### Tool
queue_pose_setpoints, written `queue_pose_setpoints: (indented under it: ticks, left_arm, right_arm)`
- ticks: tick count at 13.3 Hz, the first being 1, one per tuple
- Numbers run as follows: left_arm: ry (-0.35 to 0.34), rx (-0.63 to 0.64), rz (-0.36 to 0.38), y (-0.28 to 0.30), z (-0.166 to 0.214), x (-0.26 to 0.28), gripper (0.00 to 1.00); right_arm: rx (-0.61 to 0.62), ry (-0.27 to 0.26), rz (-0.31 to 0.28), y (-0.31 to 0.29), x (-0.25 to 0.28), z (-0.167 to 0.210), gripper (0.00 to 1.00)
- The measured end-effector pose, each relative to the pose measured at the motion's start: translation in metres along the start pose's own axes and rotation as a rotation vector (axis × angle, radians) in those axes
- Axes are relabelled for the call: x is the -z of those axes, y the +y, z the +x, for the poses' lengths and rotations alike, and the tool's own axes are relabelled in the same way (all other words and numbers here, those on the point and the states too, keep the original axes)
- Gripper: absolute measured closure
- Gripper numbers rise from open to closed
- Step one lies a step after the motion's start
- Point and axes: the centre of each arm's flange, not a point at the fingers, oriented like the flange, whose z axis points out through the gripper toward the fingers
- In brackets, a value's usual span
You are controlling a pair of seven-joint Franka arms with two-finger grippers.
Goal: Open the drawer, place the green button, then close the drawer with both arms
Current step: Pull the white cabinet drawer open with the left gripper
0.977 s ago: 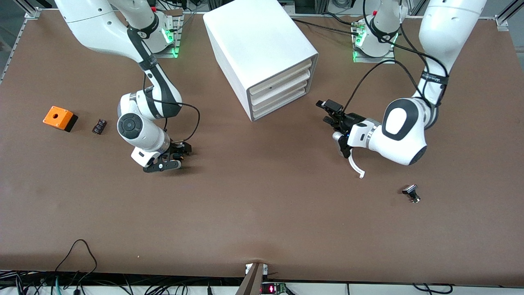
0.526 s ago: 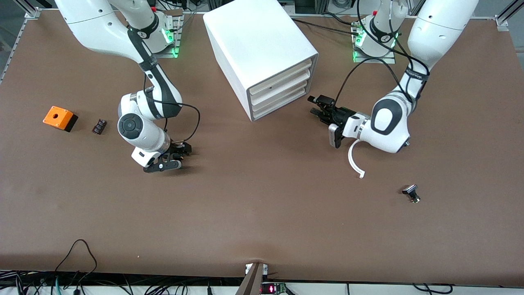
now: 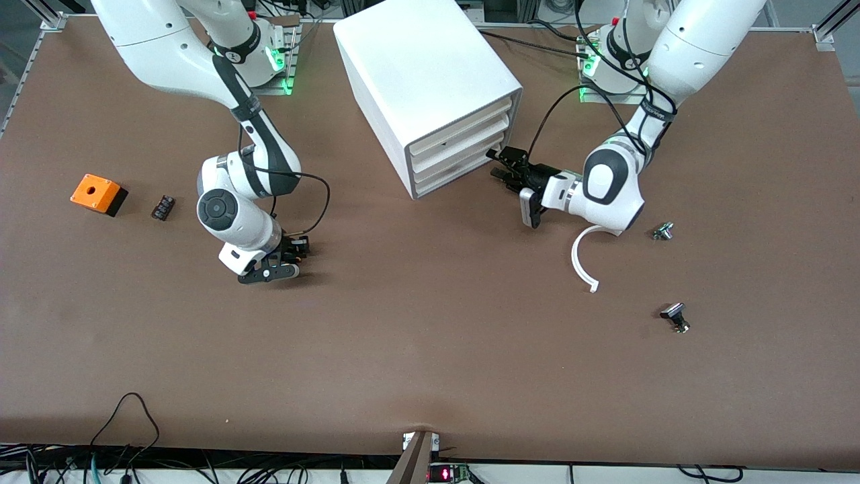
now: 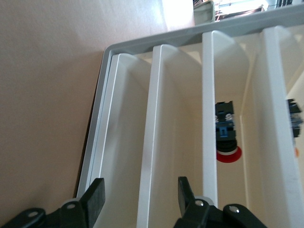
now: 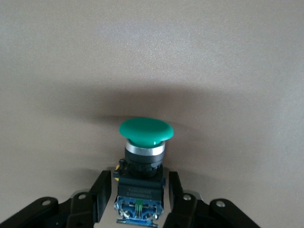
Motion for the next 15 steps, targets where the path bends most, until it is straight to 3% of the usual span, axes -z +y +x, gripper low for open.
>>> queue_pose_setpoints:
  ticks: [1, 2, 5, 8, 10, 15]
  left_arm:
    - [0.002, -0.003, 0.005, 0.001, -0.001, -0.007, 0.32]
    - [0.010, -0.006, 0.001, 0.001, -0.003, -0.016, 0.33]
    - [0.026, -0.052, -0.018, 0.001, -0.012, -0.036, 0.37]
    - [0.023, -0.099, -0.026, -0.007, -0.021, -0.042, 0.71]
    - [0.031, -0.102, -0.040, -0.008, -0.022, -0.042, 0.87]
    - [0.033, -0.103, -0.039, -0.008, -0.021, -0.041, 0.86]
  right_arm:
    - [0.000, 0.000, 0.000, 0.000, 0.000, 0.000, 0.48]
    - [-0.001, 0.001, 0.000, 0.000, 0.000, 0.000, 0.59]
    - [-0.001, 0.006, 0.001, 0.000, 0.002, 0.001, 0.59]
    - [0.000, 0.026, 0.003, -0.001, 0.011, 0.005, 0.59]
    - [0.002, 0.048, 0.005, -0.002, 0.024, 0.008, 0.59]
    - [-0.013, 0.093, 0.031, -0.031, 0.070, 0.020, 0.59]
